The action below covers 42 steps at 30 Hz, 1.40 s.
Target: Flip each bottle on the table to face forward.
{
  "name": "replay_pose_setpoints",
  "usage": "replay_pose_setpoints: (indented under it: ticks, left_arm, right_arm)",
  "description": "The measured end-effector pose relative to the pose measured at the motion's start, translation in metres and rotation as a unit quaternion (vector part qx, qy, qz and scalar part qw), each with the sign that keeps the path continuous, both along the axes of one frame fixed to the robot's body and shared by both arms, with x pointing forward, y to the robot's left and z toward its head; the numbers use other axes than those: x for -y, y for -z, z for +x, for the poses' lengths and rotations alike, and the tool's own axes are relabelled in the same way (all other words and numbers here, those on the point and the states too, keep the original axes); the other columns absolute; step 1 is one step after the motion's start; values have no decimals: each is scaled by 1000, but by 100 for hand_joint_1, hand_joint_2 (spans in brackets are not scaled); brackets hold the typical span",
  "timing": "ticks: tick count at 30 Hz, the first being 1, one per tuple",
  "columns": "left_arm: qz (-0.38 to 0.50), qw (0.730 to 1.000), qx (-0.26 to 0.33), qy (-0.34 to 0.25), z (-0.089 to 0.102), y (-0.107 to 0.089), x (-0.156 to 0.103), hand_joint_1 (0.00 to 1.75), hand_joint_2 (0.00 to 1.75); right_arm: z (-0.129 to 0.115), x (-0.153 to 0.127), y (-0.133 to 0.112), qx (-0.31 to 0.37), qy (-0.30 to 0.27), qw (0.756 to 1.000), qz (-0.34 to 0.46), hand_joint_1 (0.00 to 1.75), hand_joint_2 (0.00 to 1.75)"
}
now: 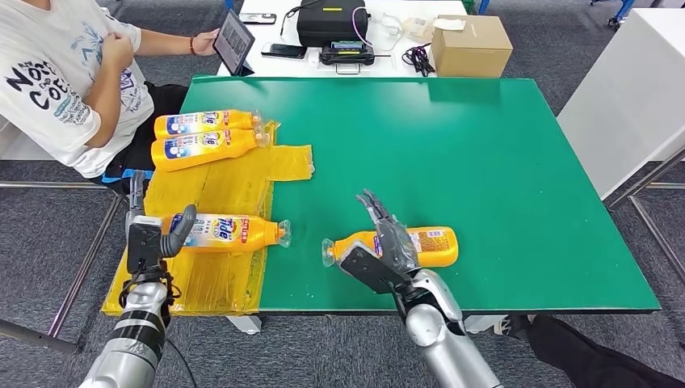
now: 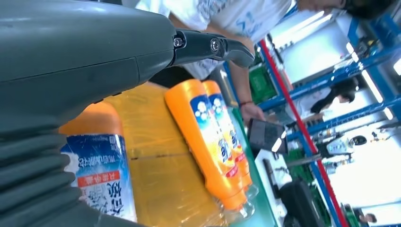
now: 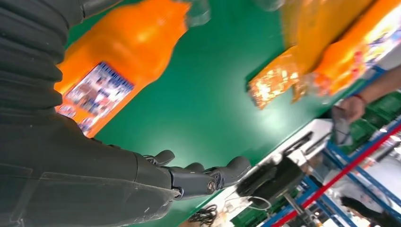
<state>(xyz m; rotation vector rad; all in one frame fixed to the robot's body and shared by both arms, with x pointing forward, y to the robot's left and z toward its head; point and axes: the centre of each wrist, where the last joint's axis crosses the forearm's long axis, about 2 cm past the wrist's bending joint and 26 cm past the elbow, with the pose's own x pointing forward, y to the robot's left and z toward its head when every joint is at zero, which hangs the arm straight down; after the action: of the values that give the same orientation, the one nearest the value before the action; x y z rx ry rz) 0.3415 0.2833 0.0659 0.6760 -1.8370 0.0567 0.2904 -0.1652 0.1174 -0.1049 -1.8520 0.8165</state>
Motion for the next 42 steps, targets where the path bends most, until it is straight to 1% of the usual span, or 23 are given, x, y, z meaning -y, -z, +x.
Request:
replay_pose_setpoints:
  ticks: [3, 6, 9, 13, 19, 23, 34, 42]
  left_arm:
    - [6, 1000, 8, -20, -4, -1, 2, 0, 175]
    - [9, 1000, 12, -26, -10, 1, 6, 0, 175]
    - [11, 1000, 13, -25, -14, 2, 11, 0, 175]
    - [11, 1000, 15, -17, -14, 1, 17, 0, 175]
    - [12, 1000, 9, 5, -13, 2, 29, 0, 175]
    - [8, 1000, 7, 18, -10, 2, 36, 0, 175]
    - [-11, 998, -11, 68, -8, 5, 57, 0, 175]
    - [-12, 997, -20, 80, -8, 7, 63, 0, 175]
  right_arm:
    - [5, 18, 4, -26, 0, 998, -53, 0, 175]
    - [13, 47, 9, -55, -7, 992, -113, 0, 175]
    - [20, 73, 12, -67, -4, 987, -148, 0, 175]
    - [22, 87, 16, -76, -2, 982, -172, 0, 175]
    - [20, 99, 28, -115, -21, 974, -195, 0, 175]
    - [21, 103, 32, -119, -20, 968, -219, 0, 175]
    - [32, 96, 40, -123, -13, 949, -290, 0, 175]
    - [39, 93, 41, -129, -11, 944, -303, 0, 175]
